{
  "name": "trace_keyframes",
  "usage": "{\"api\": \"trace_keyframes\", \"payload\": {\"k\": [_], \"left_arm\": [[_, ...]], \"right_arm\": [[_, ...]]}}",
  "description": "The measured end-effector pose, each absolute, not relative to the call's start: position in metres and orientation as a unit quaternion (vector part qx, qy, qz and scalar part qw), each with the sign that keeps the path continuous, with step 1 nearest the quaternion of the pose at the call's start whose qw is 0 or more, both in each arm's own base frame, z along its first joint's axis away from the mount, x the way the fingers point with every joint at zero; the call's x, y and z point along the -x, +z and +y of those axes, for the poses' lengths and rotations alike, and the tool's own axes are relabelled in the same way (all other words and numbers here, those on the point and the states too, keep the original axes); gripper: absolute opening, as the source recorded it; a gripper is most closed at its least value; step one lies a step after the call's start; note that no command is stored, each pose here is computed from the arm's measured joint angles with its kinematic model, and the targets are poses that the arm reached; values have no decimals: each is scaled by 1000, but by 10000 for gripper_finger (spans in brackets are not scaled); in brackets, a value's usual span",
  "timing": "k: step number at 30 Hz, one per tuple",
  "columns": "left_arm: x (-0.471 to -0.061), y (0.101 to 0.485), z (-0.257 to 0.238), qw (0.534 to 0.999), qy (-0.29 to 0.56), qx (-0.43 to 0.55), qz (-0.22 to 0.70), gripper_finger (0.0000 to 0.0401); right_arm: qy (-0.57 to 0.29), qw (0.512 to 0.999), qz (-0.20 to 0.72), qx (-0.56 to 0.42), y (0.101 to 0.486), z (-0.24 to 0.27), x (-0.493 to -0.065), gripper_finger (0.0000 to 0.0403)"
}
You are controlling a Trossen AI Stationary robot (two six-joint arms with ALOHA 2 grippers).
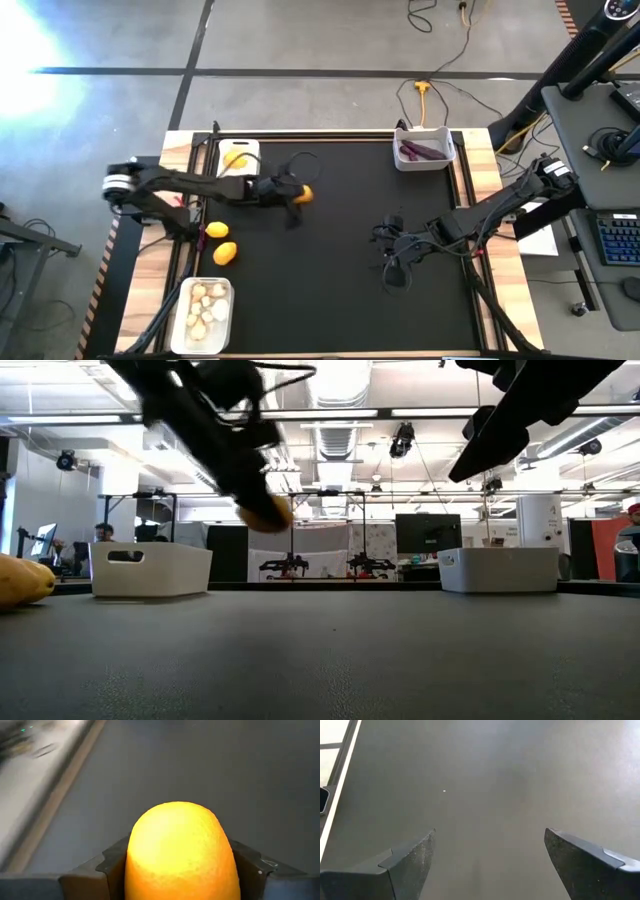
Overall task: Sort produce into baskets
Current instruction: Put the lemon into the top white bin
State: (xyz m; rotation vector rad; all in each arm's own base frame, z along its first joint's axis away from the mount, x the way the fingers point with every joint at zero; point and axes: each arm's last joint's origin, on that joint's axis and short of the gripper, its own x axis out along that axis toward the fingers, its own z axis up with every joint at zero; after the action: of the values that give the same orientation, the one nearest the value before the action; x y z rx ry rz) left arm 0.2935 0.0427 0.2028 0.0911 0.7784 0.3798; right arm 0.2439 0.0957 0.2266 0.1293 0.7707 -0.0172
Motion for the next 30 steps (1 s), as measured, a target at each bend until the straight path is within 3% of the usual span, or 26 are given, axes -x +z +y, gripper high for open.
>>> {"api": "trace_keyframes", "payload": {"k": [4, 13, 19, 30], "left_arm": [[-258, 224, 60, 863, 293, -48, 409, 223], [-179, 232, 118, 738, 519, 72, 425, 222], [-156, 205, 145, 691, 535, 179, 451, 223], [-155, 177, 151, 653, 536, 191, 500, 248]], "right_arm": [[-6, 925, 375, -56, 227, 96, -244, 364], [-6, 925, 376, -56, 226, 96, -244, 364], [-6, 925, 376, -58, 226, 96, -244, 364], [-9, 924, 376, -64, 226, 96, -244, 364]]}}
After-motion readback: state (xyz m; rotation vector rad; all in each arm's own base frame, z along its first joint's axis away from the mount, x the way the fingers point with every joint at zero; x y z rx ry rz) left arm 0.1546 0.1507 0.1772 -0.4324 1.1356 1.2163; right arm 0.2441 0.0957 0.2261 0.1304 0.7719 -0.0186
